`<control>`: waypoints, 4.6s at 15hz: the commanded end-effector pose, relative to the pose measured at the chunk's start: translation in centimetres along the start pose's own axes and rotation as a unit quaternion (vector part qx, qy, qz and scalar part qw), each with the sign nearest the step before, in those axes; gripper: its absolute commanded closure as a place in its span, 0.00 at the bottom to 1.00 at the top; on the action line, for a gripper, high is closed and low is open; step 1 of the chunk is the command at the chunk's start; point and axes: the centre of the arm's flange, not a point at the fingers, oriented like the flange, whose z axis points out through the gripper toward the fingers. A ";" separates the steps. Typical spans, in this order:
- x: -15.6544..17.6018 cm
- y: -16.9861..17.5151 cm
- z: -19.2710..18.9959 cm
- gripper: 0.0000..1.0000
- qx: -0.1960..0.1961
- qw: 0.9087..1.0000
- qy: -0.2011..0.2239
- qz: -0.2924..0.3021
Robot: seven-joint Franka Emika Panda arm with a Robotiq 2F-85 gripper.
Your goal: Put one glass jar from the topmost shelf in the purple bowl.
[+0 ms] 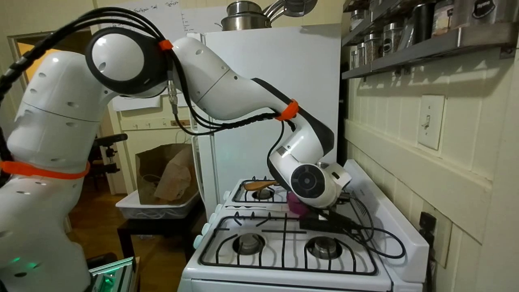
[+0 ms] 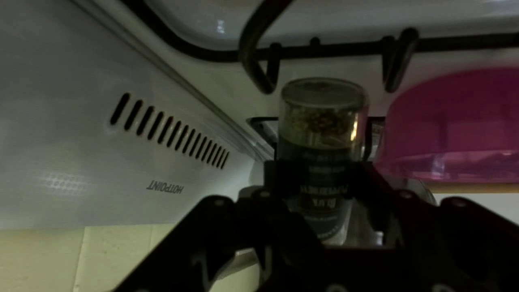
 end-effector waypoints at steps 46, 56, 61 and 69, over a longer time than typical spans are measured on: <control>11.1 -6.3 -2.8 0.75 0.128 0.885 -0.385 -0.230; 14.8 -7.3 0.3 0.75 0.115 0.810 -0.461 -0.343; 14.9 -8.3 0.4 0.50 0.103 0.809 -0.456 -0.357; 15.2 -8.1 0.5 0.75 0.108 0.803 -0.461 -0.362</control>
